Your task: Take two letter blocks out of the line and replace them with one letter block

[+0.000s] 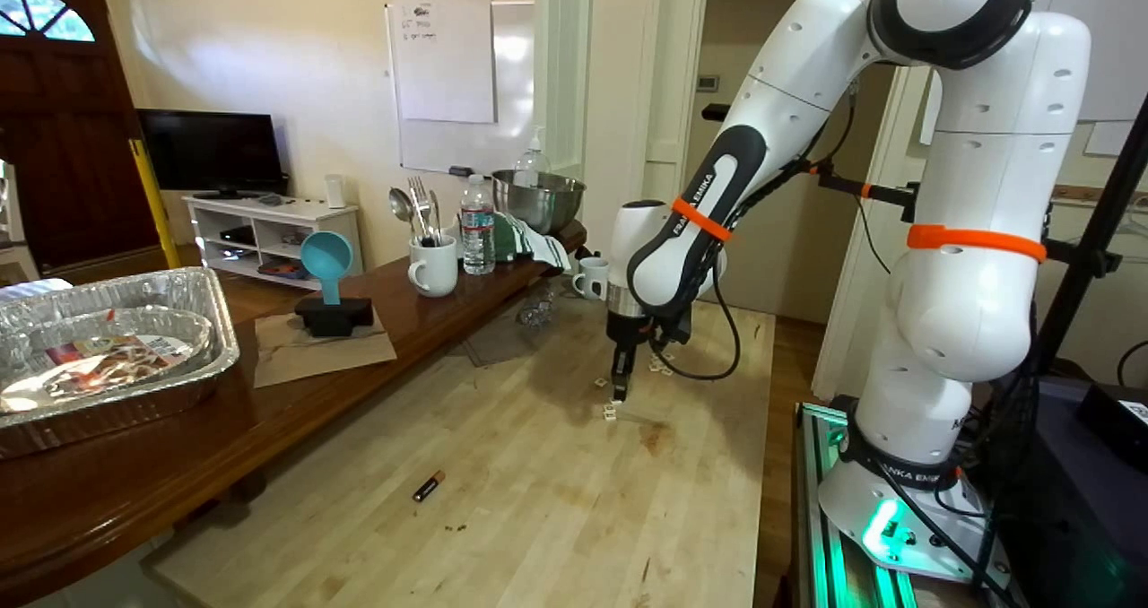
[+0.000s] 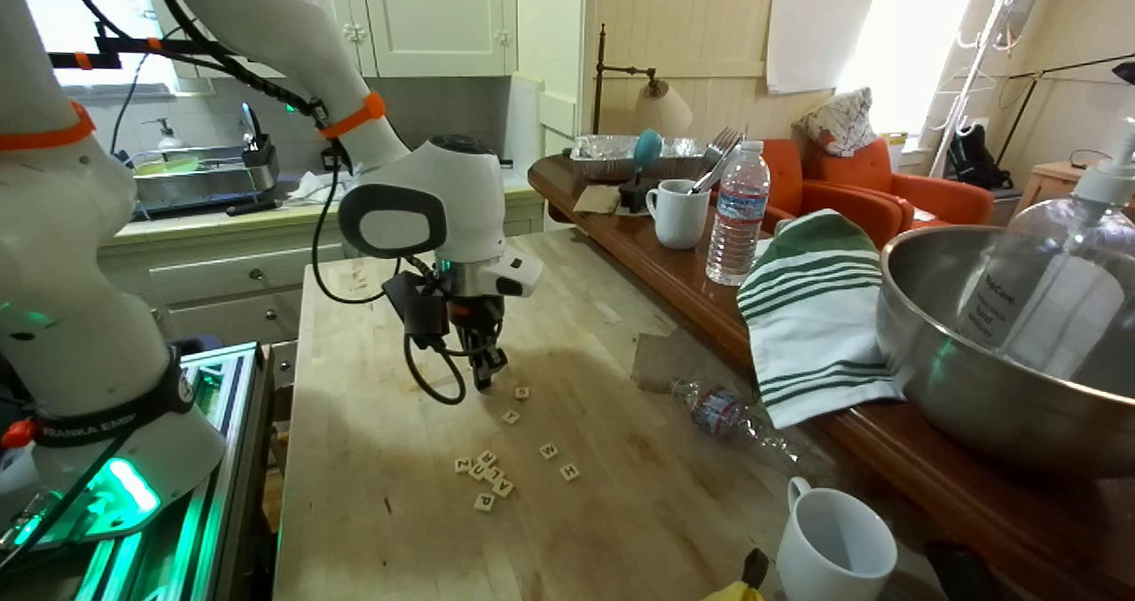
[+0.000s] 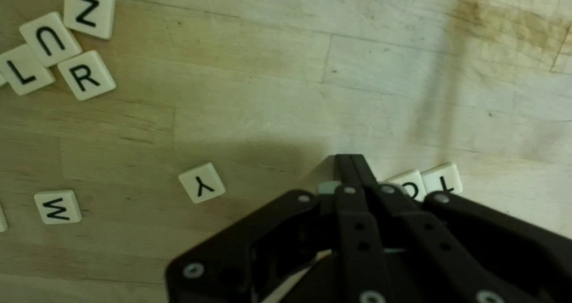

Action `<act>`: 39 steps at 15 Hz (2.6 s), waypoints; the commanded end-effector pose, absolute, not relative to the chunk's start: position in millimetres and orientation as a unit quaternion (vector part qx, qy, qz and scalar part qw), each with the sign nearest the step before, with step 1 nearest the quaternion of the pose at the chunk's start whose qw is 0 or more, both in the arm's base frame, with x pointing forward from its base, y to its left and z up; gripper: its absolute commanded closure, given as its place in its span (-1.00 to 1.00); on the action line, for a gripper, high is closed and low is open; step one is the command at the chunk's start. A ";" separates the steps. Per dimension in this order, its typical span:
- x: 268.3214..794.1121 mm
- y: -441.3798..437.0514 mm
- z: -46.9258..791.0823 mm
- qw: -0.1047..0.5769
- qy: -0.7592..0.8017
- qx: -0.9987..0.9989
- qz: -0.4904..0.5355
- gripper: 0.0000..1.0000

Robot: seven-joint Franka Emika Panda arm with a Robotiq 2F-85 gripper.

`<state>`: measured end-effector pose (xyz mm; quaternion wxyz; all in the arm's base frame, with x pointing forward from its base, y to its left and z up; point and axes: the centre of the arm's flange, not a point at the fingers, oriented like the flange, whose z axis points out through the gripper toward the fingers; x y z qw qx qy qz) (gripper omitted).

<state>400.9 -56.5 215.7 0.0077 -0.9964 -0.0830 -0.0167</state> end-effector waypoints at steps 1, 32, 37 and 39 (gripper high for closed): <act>407.4 -46.0 198.5 0.009 -0.069 -0.997 -0.015 1.00; 407.9 -39.0 201.2 0.013 -0.006 -1.000 -0.010 1.00; 405.8 -38.8 213.4 0.020 -0.010 -0.999 -0.022 1.00; 405.1 -37.8 215.5 0.020 -0.007 -0.999 -0.028 1.00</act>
